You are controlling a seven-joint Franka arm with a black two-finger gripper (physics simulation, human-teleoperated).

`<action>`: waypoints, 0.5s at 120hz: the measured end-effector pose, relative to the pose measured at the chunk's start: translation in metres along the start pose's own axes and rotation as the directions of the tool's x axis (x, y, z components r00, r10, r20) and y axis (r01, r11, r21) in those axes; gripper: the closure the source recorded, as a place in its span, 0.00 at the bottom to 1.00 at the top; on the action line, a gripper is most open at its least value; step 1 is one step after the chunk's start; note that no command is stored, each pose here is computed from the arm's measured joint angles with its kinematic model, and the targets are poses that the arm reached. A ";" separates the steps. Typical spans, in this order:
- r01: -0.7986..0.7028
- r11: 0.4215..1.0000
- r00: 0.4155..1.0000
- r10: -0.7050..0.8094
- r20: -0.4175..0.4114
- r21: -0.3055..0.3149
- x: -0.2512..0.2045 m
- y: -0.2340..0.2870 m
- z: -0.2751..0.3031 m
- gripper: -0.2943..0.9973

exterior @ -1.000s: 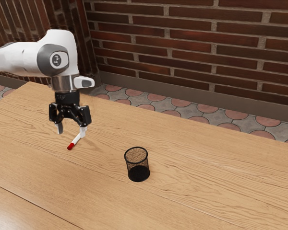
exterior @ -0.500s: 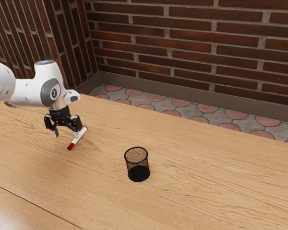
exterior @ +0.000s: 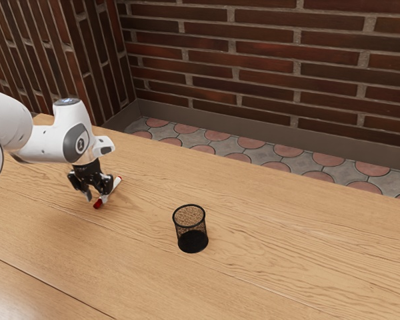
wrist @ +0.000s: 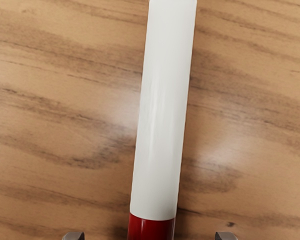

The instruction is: Put the marker into the pen holder.

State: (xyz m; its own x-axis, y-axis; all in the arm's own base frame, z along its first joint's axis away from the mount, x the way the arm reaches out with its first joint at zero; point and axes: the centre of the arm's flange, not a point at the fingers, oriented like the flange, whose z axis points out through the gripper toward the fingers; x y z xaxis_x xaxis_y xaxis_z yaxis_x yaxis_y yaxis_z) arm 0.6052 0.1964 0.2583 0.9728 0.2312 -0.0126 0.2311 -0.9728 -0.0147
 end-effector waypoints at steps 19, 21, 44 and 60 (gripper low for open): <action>0.001 1.000 1.000 -0.001 -0.001 -0.019 0.000 -0.001 0.002 0.62; 0.001 1.000 1.000 -0.001 -0.001 -0.021 0.000 -0.001 0.003 0.63; 0.015 0.998 1.000 -0.015 0.005 -0.055 -0.001 0.000 0.005 0.66; 0.053 0.995 0.999 -0.052 0.017 -0.088 -0.003 -0.010 0.010 0.67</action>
State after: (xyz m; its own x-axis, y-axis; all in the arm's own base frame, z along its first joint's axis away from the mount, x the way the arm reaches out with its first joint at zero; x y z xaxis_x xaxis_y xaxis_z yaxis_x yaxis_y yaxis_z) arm 0.5995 0.2051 0.2488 0.9592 0.2814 -0.0283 0.2827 -0.9565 0.0723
